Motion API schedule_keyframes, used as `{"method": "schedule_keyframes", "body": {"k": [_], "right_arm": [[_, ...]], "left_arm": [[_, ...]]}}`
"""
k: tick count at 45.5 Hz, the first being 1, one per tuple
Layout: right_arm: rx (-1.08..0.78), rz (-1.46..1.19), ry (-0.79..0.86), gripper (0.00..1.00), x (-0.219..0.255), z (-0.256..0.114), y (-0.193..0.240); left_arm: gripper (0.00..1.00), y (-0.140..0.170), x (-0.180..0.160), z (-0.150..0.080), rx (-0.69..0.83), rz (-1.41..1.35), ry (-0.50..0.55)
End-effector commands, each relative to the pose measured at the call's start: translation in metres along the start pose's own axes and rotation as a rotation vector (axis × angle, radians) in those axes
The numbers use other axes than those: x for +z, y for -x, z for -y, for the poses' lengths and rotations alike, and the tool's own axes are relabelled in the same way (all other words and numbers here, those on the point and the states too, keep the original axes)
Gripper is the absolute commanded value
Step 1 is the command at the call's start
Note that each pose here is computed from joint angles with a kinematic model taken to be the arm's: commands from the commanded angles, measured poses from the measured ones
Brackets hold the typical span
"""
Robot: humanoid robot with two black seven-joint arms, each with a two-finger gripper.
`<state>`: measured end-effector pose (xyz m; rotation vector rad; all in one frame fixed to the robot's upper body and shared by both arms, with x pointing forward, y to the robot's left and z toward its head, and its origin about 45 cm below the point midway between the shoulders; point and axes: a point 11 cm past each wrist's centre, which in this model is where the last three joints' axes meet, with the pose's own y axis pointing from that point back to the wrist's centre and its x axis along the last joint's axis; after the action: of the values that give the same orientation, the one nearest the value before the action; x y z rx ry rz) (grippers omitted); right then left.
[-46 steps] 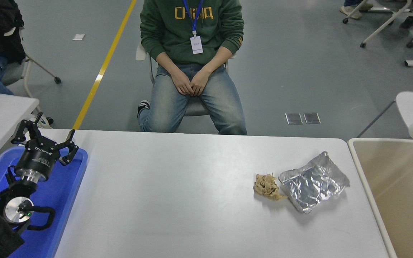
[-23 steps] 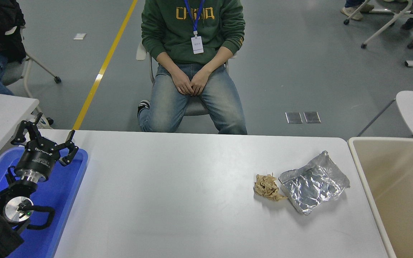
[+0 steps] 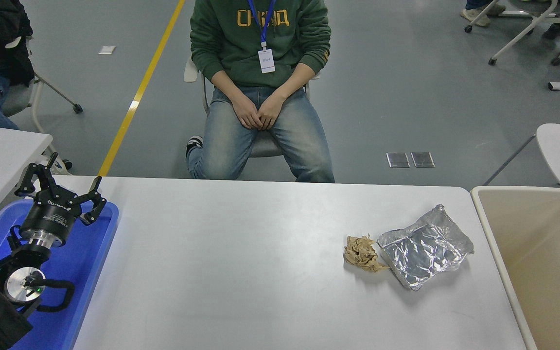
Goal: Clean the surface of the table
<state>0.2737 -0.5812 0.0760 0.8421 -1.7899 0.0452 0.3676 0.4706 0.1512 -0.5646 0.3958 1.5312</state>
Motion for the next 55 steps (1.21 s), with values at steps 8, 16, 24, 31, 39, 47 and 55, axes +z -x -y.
{"method": "schedule_keyframes", "body": {"k": [8, 16, 24, 31, 39, 47, 55], "right_arm": [[-0.033, 0.006, 0.026, 0.07, 0.008, -0.008, 0.020], [-0.037, 0.030, 0.038, 1.00, 0.010, -0.010, 0.025], [-0.034, 0.031, 0.034, 1.00, 0.008, -0.009, 0.023], [-0.027, 0.030, 0.029, 1.00, 0.006, -0.008, 0.020], [-0.022, 0.032, 0.006, 1.00, -0.003, -0.005, 0.015], [0.014, 0.051, -0.013, 1.00, -0.014, 0.003, -0.007], [0.012, 0.065, -0.039, 1.00, -0.018, 0.012, -0.030]], "left_arm": [[1.00, 0.000, 0.000, 0.000, 0.000, 0.000, 0.000], [1.00, 0.000, 0.000, 0.000, 0.000, 0.000, 0.000], [1.00, 0.000, 0.000, 0.000, 0.000, 0.000, 0.000], [1.00, 0.000, 0.000, 0.000, 0.000, 0.000, 0.000], [1.00, 0.000, 0.000, 0.000, 0.000, 0.000, 0.000], [1.00, 0.000, 0.000, 0.000, 0.000, 0.000, 0.000], [1.00, 0.000, 0.000, 0.000, 0.000, 0.000, 0.000]]}}
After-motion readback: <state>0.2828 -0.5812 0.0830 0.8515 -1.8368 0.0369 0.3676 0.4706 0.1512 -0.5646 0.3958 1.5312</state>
